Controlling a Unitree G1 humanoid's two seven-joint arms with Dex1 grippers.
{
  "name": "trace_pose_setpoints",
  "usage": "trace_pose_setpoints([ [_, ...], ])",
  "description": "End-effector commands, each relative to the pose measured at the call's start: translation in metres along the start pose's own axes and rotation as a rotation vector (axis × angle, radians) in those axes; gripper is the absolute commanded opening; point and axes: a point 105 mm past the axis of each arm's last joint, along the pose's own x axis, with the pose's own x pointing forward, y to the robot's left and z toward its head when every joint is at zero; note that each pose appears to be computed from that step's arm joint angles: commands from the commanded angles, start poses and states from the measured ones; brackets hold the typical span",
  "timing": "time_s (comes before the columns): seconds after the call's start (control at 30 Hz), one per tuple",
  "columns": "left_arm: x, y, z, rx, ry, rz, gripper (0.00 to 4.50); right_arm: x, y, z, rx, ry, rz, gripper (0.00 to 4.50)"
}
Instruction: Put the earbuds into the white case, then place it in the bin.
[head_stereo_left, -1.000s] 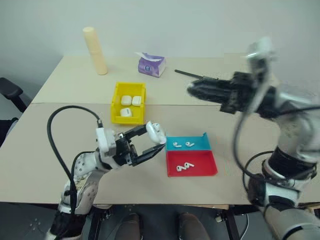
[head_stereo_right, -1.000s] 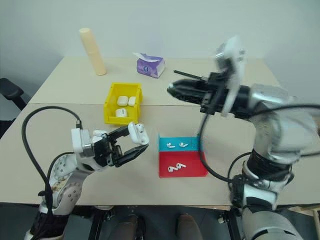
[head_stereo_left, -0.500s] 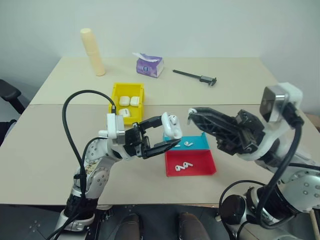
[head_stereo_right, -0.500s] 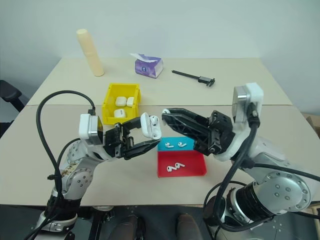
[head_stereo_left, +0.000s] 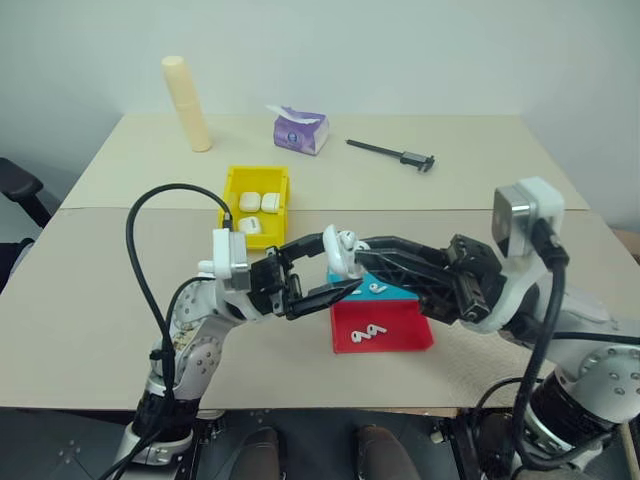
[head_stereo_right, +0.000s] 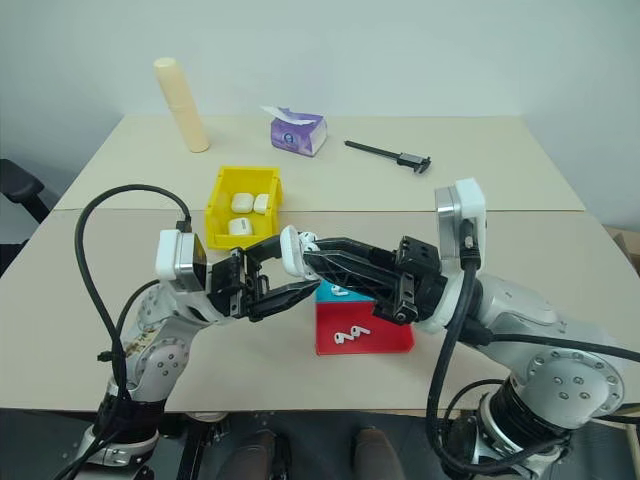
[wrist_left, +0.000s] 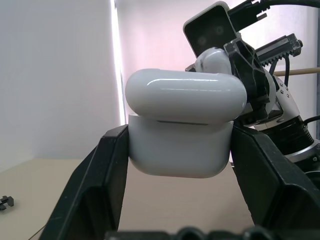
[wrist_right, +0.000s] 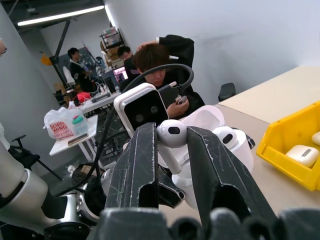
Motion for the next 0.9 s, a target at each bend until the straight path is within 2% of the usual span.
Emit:
trace_pose_setpoints([
  [0.03, 0.003, -0.005, 0.011, 0.040, -0.034, -0.011, 2.81, 0.002, 0.004, 0.005, -0.017, -0.032, 0.017, 0.92],
  [0.57, 0.003, -0.004, 0.011, 0.048, -0.050, 0.001, 2.81, 0.005, 0.001, -0.004, 0.000, 0.007, -0.007, 0.92],
  [0.73, 0.002, -0.004, 0.011, 0.050, -0.048, 0.003, 2.81, 0.003, 0.005, -0.006, -0.037, 0.028, -0.001, 2.23],
  [0.9, 0.002, -0.002, 0.010, 0.050, -0.046, 0.009, 2.81, -0.004, 0.006, -0.001, -0.049, 0.025, 0.018, 2.23],
])
